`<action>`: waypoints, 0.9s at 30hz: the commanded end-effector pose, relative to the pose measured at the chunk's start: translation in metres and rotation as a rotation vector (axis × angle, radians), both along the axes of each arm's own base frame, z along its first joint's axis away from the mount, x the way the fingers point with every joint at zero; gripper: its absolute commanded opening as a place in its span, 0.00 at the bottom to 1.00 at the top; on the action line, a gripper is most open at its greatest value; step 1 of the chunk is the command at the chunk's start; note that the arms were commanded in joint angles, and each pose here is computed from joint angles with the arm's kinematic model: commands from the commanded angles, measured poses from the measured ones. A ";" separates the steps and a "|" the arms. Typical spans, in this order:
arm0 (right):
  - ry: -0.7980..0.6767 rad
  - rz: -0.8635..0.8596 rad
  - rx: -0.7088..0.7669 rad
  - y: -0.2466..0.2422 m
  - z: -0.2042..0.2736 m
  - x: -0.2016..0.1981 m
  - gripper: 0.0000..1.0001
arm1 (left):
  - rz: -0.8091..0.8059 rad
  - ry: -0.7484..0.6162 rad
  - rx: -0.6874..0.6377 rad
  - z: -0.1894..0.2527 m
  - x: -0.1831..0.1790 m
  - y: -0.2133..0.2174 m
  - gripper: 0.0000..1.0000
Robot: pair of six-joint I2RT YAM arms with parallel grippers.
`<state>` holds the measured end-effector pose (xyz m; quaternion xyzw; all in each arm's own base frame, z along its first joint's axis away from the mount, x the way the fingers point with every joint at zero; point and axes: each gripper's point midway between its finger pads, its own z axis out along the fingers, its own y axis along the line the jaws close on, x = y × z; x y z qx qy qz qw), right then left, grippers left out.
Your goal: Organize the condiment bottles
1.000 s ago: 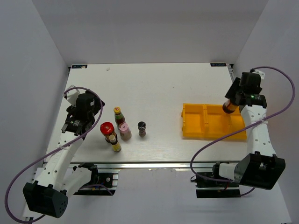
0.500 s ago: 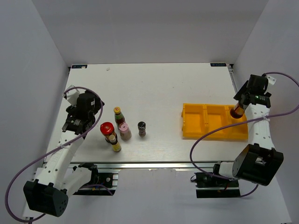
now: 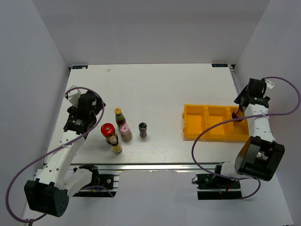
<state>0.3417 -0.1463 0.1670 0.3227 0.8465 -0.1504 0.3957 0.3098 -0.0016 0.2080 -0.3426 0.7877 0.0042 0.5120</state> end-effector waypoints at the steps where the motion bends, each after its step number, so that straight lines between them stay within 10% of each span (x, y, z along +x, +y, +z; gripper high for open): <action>1: -0.114 -0.031 -0.036 -0.012 0.016 0.020 0.27 | 0.003 -0.048 -0.002 0.017 0.004 0.001 0.98; 10: -0.106 -0.048 -0.026 -0.013 -0.006 0.022 0.42 | -0.024 -0.056 -0.010 0.020 0.006 -0.004 0.98; 16: -0.053 -0.053 0.008 -0.010 -0.017 0.020 0.89 | -0.032 -0.049 -0.014 0.019 0.005 -0.005 0.98; 27: -0.240 0.065 -0.013 0.011 0.072 0.018 0.89 | -0.053 -0.046 -0.031 0.017 0.006 -0.010 0.98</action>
